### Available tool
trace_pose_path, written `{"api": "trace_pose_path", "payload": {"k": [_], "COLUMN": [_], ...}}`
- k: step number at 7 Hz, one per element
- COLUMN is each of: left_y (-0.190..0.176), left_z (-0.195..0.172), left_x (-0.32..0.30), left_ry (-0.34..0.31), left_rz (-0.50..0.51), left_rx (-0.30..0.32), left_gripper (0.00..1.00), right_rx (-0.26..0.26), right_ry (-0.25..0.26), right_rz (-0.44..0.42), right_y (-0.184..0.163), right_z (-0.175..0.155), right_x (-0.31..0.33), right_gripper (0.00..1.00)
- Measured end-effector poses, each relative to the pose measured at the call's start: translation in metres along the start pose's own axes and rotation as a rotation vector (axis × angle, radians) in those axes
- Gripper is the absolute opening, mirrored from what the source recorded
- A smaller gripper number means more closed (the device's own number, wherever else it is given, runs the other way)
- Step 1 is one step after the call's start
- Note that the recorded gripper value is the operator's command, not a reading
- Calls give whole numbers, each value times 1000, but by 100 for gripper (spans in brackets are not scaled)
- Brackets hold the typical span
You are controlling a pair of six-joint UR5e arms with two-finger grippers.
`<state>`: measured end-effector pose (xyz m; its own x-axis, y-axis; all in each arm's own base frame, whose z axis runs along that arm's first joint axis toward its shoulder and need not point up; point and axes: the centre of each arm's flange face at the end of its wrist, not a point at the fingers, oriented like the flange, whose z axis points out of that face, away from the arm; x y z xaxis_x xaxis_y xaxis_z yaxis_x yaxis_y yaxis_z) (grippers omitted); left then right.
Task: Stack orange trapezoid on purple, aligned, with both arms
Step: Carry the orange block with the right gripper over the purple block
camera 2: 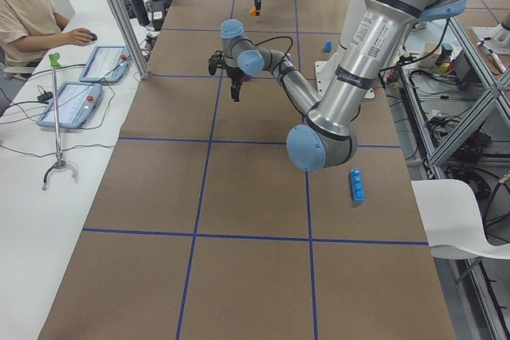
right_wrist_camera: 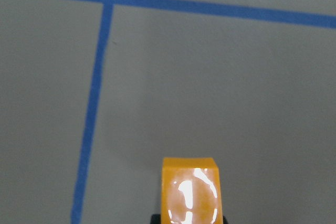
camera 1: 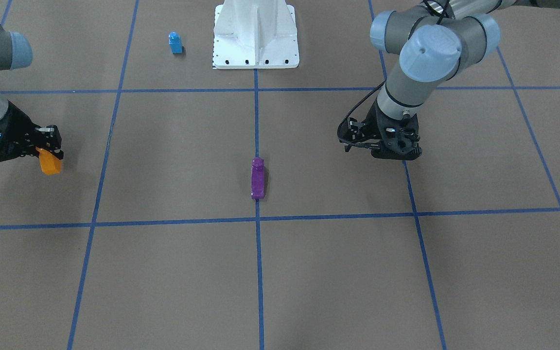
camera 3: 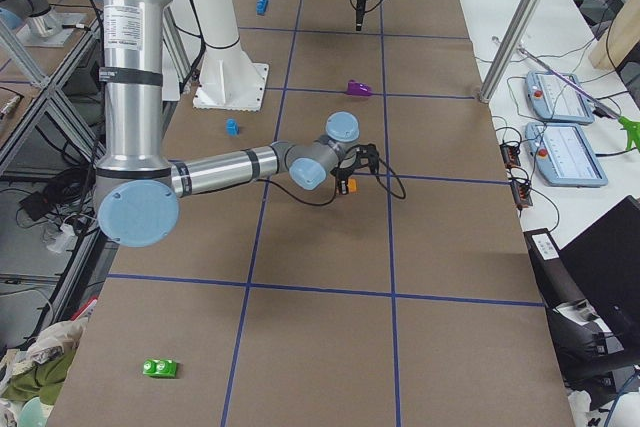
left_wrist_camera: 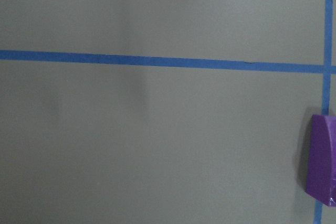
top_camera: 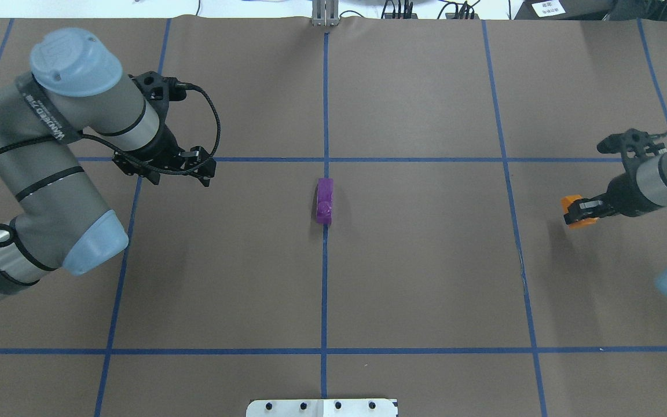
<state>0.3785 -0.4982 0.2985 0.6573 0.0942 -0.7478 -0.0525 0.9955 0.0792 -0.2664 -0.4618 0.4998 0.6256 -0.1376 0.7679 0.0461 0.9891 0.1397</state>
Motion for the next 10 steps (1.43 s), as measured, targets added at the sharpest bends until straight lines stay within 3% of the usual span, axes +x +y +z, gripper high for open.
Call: {"api": "trace_pose_path", "payload": {"k": [2,4,6,8,10], "left_y": [7,9,12,12,13], "left_z": [-2,-3,-4,-5,-6], "left_x": [-55,-79,-89,-90,-89], "left_ry": [-32,-39,-45,-45,-42], "left_rz": [54,60,72,74,73], "left_rx": [-4,-16,-19,-19,-16], "left_gripper": [100,100,100,100,100], "right_rx": [-7,-6,-44,-68,-74], "right_ry": [12,38,73,104,120], "right_rz": [54,121,165,168,170], "right_y": [-79,-99,-108,-100,-100], "right_z": [-30,-21,5,28,39], "right_x": [-134,-294,-439,-480,-482], "right_gripper": [0,0,0,0,0]}}
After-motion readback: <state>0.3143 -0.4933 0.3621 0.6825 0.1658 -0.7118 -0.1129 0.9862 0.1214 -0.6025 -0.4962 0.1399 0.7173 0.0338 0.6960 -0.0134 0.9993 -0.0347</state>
